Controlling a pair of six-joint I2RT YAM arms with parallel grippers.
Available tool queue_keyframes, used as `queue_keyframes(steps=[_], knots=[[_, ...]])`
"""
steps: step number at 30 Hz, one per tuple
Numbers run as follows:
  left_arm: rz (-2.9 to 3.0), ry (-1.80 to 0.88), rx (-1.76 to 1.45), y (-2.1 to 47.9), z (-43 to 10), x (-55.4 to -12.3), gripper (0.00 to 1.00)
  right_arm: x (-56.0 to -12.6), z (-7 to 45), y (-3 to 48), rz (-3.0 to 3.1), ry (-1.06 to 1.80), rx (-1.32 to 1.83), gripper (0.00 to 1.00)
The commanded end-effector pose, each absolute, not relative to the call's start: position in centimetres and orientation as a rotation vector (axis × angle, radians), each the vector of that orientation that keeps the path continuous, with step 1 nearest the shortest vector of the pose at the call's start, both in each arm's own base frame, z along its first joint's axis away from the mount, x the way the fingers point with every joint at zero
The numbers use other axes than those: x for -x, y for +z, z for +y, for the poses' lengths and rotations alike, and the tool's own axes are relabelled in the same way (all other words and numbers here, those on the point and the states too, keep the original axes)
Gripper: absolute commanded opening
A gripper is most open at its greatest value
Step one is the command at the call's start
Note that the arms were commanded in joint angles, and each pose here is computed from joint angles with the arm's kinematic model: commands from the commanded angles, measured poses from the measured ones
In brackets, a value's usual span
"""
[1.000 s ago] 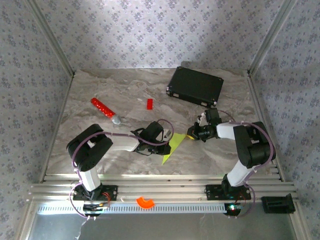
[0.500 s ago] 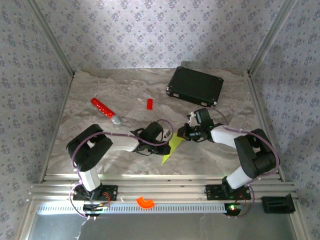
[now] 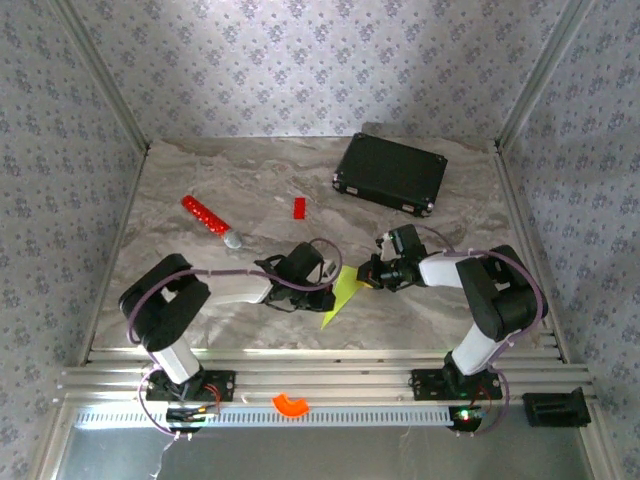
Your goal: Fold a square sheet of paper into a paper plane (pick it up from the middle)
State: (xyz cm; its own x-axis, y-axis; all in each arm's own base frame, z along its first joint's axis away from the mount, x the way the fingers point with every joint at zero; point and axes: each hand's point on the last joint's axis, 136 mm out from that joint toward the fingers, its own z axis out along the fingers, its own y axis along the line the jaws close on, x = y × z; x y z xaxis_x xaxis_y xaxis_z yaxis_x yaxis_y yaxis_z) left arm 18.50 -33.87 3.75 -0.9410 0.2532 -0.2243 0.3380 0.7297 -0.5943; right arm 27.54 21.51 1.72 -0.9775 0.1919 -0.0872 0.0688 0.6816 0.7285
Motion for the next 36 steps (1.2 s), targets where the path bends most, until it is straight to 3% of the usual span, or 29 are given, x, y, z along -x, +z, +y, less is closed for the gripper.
queue_keyframes(steps=[1, 7, 11, 18, 36], knots=[[2.696, -1.086, -0.518, 7.7, -36.0, -19.7, 0.0, -25.7, 19.3, -1.6, 2.854, 1.031, -0.337, 0.0], [2.711, -1.151, -0.581, 7.2, -39.3, -20.1, 0.0, -25.5, 19.3, -1.7, 2.856, 1.045, -0.354, 0.0], [2.803, -1.069, -0.591, 4.2, -39.9, -20.3, 0.0, -25.4, 19.1, -1.8, 2.854, 1.05, -0.365, 0.0], [2.908, -0.939, -0.546, 0.7, -37.0, -18.5, 0.0, -25.1, 18.8, -2.0, 2.857, 1.056, -0.371, 0.0], [2.976, -0.734, -0.584, 0.4, -29.2, -13.0, 0.01, -25.5, 18.7, -1.9, 2.843, 1.067, -0.378, 0.0]])
